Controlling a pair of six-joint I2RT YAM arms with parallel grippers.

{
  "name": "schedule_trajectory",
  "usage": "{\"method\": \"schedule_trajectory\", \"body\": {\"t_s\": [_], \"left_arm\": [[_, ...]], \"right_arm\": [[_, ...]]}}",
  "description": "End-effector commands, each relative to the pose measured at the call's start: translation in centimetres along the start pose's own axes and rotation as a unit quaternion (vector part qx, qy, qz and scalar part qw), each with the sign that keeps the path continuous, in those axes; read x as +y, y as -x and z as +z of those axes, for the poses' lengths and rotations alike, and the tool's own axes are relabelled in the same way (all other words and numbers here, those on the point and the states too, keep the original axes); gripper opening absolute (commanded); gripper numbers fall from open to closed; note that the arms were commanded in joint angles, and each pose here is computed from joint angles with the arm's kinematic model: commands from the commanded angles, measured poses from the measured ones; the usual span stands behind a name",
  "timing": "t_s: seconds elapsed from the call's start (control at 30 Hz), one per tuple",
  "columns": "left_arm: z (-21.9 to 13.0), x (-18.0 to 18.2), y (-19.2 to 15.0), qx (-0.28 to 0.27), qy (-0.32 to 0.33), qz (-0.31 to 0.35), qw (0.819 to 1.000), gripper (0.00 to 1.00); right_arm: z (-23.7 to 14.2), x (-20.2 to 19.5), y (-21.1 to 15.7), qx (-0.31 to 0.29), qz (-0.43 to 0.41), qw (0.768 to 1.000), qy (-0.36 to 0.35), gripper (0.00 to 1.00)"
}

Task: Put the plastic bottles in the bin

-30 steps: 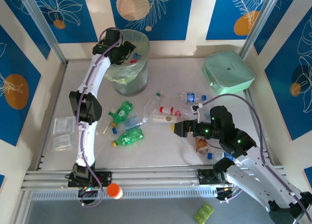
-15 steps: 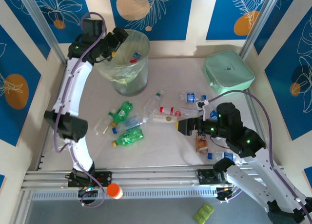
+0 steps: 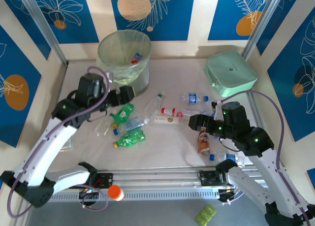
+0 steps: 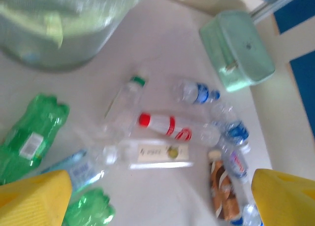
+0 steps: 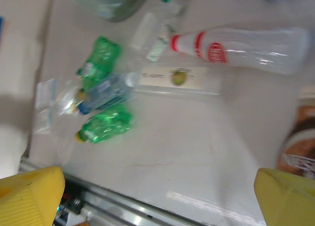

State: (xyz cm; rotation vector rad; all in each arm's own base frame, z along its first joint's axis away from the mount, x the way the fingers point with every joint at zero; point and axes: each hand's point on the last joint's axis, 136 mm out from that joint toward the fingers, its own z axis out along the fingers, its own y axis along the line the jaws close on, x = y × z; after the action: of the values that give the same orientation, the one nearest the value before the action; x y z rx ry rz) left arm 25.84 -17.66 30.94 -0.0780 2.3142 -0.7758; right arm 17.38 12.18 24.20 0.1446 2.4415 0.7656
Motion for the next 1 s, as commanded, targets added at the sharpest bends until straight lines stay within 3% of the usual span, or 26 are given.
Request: {"method": "schedule_trajectory", "body": {"t_s": [0.0, 0.1, 0.23, 0.4, 0.53, 0.77, 0.97], "left_arm": [[1.1, 0.8, -3.0, 0.033, -0.023, 0.003, 0.999, 0.94], [1.4, 2.2, -5.0, 0.033, -0.027, 0.015, 0.999, 0.94], [2.0, 2.8, -6.2, 0.038, -0.038, 0.044, 0.998, 0.95], [2.5, 2.7, -6.3, 0.047, -0.04, 0.063, 0.996, 0.95], [2.2, 1.4, -6.5, 0.048, -0.081, 0.078, 0.993, 0.95], [2.9, 1.5, -7.4, 0.054, -0.098, 0.058, 0.992, 0.96], [3.4, 0.9, -7.8, 0.066, -0.12, 0.047, 0.99, 0.96]], "right_arm": [[-1.5, -3.6, -0.6, -0.019, 0.045, 0.995, -0.085, 0.99], [-1.3, -4.9, -1.4, -0.03, 0.062, 0.993, -0.094, 0.99], [1.8, -6.9, -3.5, 0.07, 0.081, 0.982, -0.158, 0.99], [3.9, -9.8, -4.0, 0.125, 0.104, 0.95, -0.267, 0.99], [6.0, -10.5, -4.5, 0.133, 0.107, 0.943, -0.287, 0.99], [10.5, -12.8, -7.4, 0.168, 0.144, 0.931, -0.289, 0.98], [11.9, -13.5, -8.2, 0.19, 0.132, 0.928, -0.293, 0.86]]}}
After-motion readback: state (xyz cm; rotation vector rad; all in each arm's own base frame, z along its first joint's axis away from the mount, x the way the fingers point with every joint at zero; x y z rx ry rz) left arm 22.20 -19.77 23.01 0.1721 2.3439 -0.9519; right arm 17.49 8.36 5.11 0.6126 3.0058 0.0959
